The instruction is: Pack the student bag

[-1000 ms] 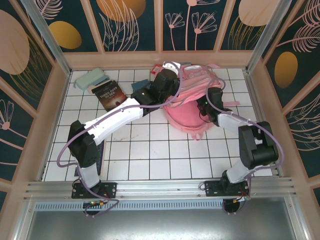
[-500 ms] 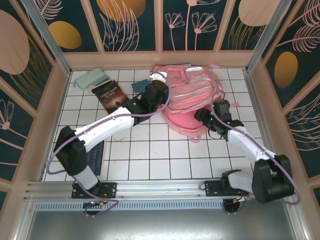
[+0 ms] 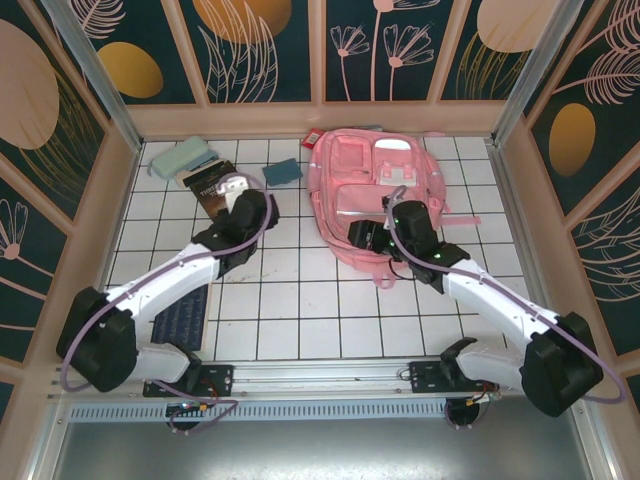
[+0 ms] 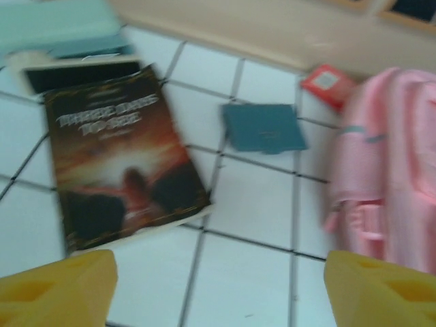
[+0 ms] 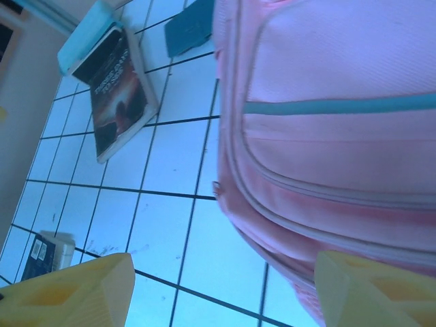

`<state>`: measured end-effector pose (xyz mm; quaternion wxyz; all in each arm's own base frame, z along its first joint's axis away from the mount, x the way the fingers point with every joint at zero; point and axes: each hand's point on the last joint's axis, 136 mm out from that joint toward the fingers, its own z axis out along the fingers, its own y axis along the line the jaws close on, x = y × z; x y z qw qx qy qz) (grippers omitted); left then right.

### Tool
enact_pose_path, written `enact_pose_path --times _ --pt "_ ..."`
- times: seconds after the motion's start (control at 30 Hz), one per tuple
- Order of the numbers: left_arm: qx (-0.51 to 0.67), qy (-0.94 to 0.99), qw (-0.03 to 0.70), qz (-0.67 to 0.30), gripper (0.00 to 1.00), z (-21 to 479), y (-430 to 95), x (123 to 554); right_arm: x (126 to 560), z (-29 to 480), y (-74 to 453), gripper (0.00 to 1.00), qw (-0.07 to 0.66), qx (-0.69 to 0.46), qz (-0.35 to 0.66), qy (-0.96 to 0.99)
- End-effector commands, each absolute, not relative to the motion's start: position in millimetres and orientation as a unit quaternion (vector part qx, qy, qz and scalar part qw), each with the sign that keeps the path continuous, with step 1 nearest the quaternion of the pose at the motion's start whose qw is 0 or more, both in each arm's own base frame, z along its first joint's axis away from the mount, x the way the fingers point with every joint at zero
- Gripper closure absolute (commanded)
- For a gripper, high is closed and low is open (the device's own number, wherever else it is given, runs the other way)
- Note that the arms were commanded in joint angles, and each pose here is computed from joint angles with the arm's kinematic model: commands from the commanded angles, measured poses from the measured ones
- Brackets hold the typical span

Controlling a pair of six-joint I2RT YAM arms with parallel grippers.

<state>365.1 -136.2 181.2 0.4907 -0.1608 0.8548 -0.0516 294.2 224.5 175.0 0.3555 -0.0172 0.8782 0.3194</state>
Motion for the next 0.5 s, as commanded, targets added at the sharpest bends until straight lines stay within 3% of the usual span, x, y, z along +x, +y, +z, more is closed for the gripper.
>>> enact_pose_path --times 0.0,0.1,0.47 --pt "-0.251 0.844 0.473 -0.028 0.09 163 -85 344 304 197 247 0.29 0.390 -0.047 0.334 0.857" --pt "-0.319 0.837 0.444 -0.006 0.01 137 -37 327 300 194 264 0.28 0.382 -0.067 0.345 0.855" --pt "-0.510 0.783 0.355 0.026 0.02 67 74 270 294 183 292 0.28 0.364 -0.093 0.360 0.854"
